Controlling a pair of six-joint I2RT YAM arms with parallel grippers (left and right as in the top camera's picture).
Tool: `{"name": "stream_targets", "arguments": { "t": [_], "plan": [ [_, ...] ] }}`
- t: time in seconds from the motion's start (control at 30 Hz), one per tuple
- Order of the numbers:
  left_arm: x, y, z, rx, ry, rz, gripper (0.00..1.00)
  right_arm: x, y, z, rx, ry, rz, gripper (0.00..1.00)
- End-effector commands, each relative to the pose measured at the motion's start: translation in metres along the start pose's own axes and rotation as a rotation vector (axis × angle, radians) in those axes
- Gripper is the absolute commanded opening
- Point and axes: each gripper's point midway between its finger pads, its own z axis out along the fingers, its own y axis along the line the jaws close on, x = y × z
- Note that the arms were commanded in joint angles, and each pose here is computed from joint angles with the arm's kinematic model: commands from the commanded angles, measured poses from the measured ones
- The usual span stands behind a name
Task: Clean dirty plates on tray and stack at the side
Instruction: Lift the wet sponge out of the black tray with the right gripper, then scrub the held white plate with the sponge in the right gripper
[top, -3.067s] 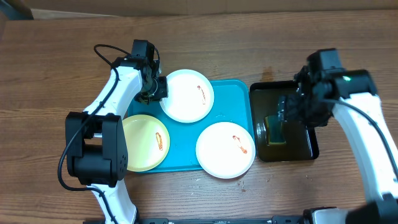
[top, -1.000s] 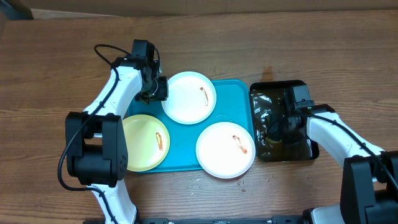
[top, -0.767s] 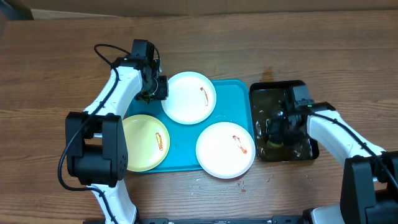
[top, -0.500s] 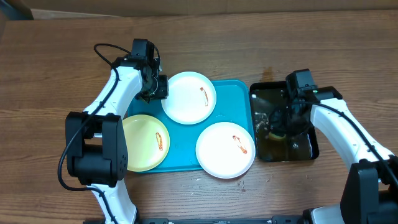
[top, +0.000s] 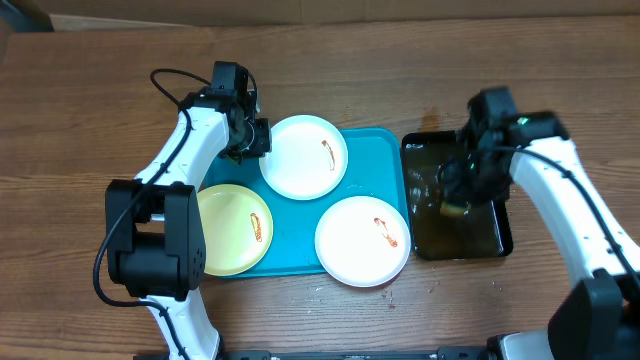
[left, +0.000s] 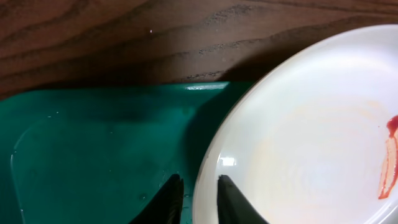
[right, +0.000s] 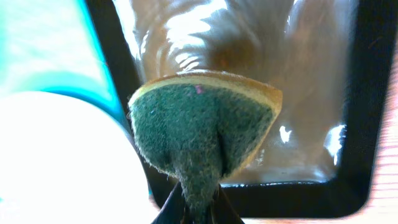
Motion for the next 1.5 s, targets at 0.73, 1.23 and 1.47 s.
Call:
{"name": "stream_targets", "arguments": {
  "t": [0.73, 1.23, 1.47],
  "plan": [
    [0.024, -0.006, 0.028, -0.002, 0.048, 0.030, 0.04, -0.021, 0.003, 0.021, -0.047, -0.201, -0.032, 0.04],
    [0.023, -0.007, 0.028, 0.003, 0.044, 0.050, 0.04, -0.052, 0.088, -0.037, -0.312, -0.336, -0.198, 0.04],
    [0.022, -0.006, 0.028, -0.004, 0.041, 0.097, 0.04, -0.058, 0.159, -0.030, -0.201, -0.497, -0.471, 0.04]
  ]
}}
